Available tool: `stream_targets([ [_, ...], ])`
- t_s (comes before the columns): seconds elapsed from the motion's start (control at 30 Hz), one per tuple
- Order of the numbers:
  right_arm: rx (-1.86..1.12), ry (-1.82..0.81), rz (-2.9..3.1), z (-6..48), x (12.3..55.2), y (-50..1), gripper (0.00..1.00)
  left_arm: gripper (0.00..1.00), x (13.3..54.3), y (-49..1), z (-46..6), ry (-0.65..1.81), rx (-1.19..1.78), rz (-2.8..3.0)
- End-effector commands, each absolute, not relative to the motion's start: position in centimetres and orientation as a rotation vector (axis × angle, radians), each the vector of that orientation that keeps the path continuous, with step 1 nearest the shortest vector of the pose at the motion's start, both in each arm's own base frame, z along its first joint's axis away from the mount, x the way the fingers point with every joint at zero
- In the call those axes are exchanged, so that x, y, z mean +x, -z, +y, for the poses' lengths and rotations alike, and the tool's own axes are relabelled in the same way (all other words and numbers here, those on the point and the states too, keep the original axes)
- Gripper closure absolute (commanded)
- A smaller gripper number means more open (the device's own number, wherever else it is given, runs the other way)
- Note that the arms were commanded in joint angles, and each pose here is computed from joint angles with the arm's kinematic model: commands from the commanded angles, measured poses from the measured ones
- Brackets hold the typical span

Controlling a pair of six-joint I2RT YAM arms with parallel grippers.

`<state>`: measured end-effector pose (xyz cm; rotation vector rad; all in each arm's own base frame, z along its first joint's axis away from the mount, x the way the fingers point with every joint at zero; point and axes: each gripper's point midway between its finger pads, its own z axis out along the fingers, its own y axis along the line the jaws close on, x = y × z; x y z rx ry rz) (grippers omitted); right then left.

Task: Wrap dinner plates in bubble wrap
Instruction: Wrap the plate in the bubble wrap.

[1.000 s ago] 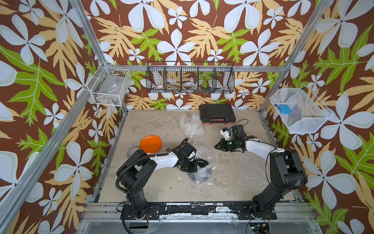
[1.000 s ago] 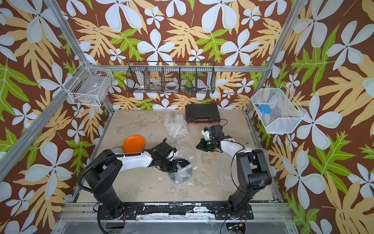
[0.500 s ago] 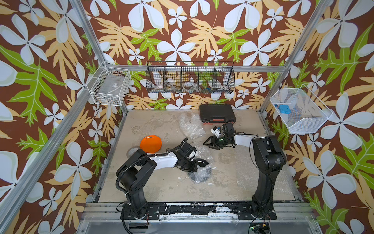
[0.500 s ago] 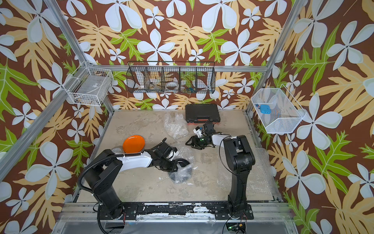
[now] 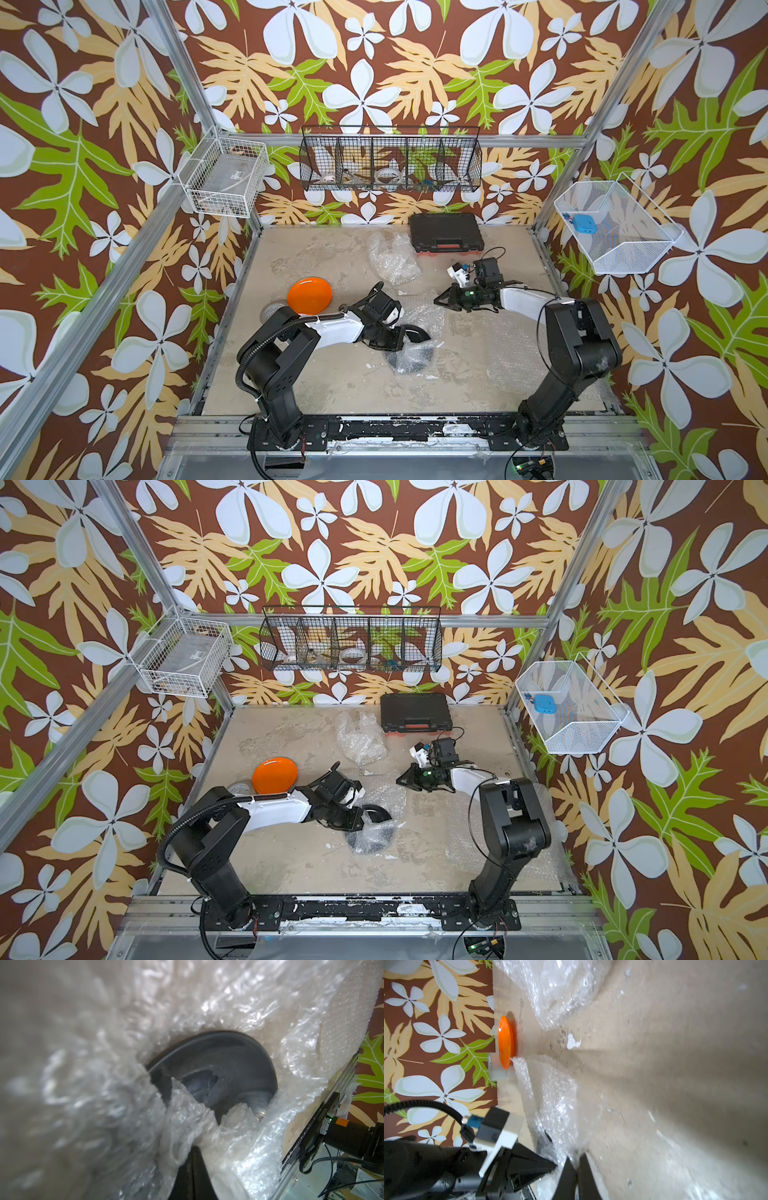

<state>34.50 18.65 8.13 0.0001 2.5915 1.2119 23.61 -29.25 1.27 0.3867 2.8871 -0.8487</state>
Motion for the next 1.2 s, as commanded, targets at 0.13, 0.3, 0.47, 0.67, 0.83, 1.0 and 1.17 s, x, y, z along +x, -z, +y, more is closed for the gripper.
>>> stream_targets([
  [0.13,-0.032,-1.202,2.643,20.6,26.7,-8.3,1.00,0.97,24.4,1.4,-25.2,0.507,0.349,3.012],
  [0.3,-0.109,-1.315,2.627,25.6,22.9,-9.6,1.00,0.97,24.8,1.3,-25.9,0.531,0.371,2.999],
  [0.47,-0.201,-1.351,2.694,30.3,20.7,-7.8,1.00,0.98,24.7,1.0,-26.1,0.571,0.371,2.987],
  [0.67,-0.163,-1.324,2.794,31.1,20.0,-3.1,1.00,0.98,24.0,0.7,-26.1,0.638,0.327,2.971],
  [0.83,-0.115,-1.096,2.916,28.5,19.4,0.8,1.00,0.95,25.9,-2.7,-26.0,0.649,0.288,2.881],
  [1.0,-0.111,-1.097,2.927,28.1,18.8,1.5,1.00,0.76,30.8,-10.0,-26.3,0.688,0.257,2.689],
  [1.17,-0.113,-1.107,2.933,28.3,18.8,1.6,1.00,0.59,33.9,-14.0,-29.2,0.761,0.325,2.628],
])
